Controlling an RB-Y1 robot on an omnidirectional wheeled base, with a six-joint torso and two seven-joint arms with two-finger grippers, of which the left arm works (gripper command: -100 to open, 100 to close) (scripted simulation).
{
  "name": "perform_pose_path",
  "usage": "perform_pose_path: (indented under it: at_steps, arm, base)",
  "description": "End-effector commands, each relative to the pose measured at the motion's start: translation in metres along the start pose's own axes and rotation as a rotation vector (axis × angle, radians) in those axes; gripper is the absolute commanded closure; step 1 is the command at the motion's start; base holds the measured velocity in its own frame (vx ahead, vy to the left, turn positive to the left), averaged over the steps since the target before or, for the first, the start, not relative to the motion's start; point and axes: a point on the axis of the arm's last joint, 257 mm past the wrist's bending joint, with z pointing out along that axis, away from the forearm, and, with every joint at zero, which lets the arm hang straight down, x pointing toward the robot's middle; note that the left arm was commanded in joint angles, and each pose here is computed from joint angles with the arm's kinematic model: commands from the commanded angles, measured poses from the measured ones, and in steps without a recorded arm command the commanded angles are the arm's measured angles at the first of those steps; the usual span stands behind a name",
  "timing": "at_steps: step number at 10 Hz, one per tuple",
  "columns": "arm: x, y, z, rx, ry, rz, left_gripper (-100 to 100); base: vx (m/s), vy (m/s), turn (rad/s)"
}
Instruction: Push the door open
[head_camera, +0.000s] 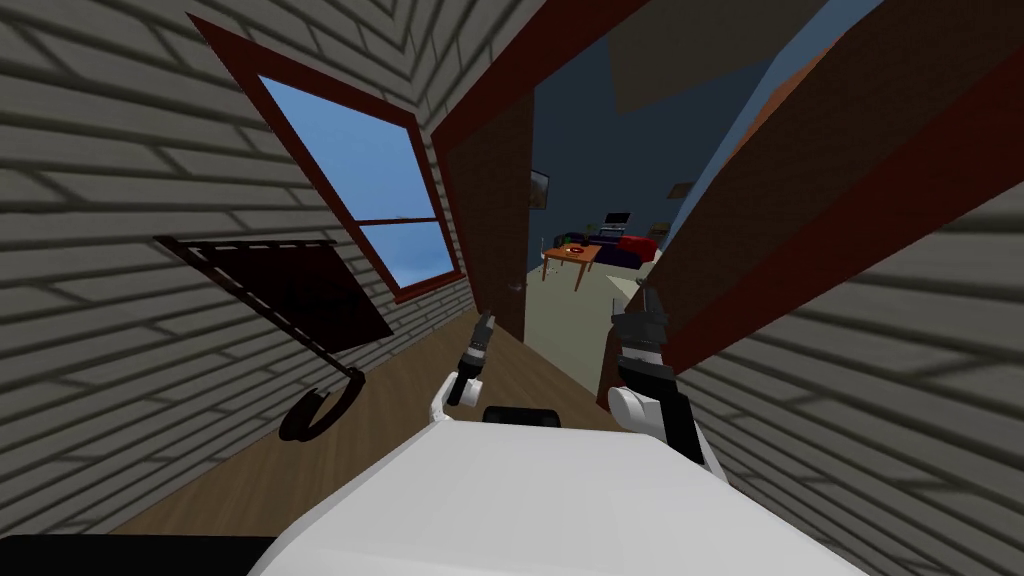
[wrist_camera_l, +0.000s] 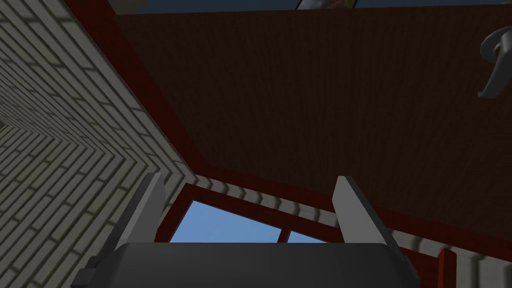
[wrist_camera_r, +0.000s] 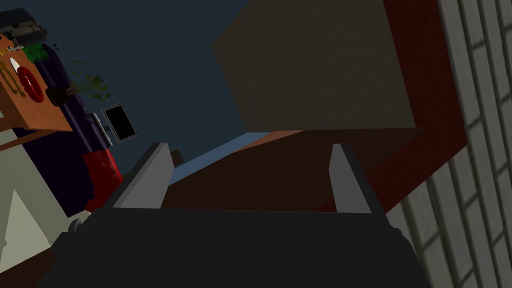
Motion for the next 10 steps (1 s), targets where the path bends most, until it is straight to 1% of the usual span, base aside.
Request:
perform_pose_path:
  at_steps: [1, 2, 4, 10]
  arm:
    - [0.007, 0.01, -0.003, -0.019, 0.013, -0.011, -100]
    - [0.014, 0.023, -0.0051, -0.043, 0.028, -0.023, -100]
    - [0.021, 0.036, -0.0074, -0.066, 0.043, -0.035, -100]
    - [0.042, 0.072, -0.0162, -0.137, 0.088, -0.068, -100]
  base:
    - [0.099, 0.038, -0.019]
    - [0.139, 0.052, -0.029]
    - [0.135, 0.06, -0.027]
    - [0.095, 0.049, -0.018]
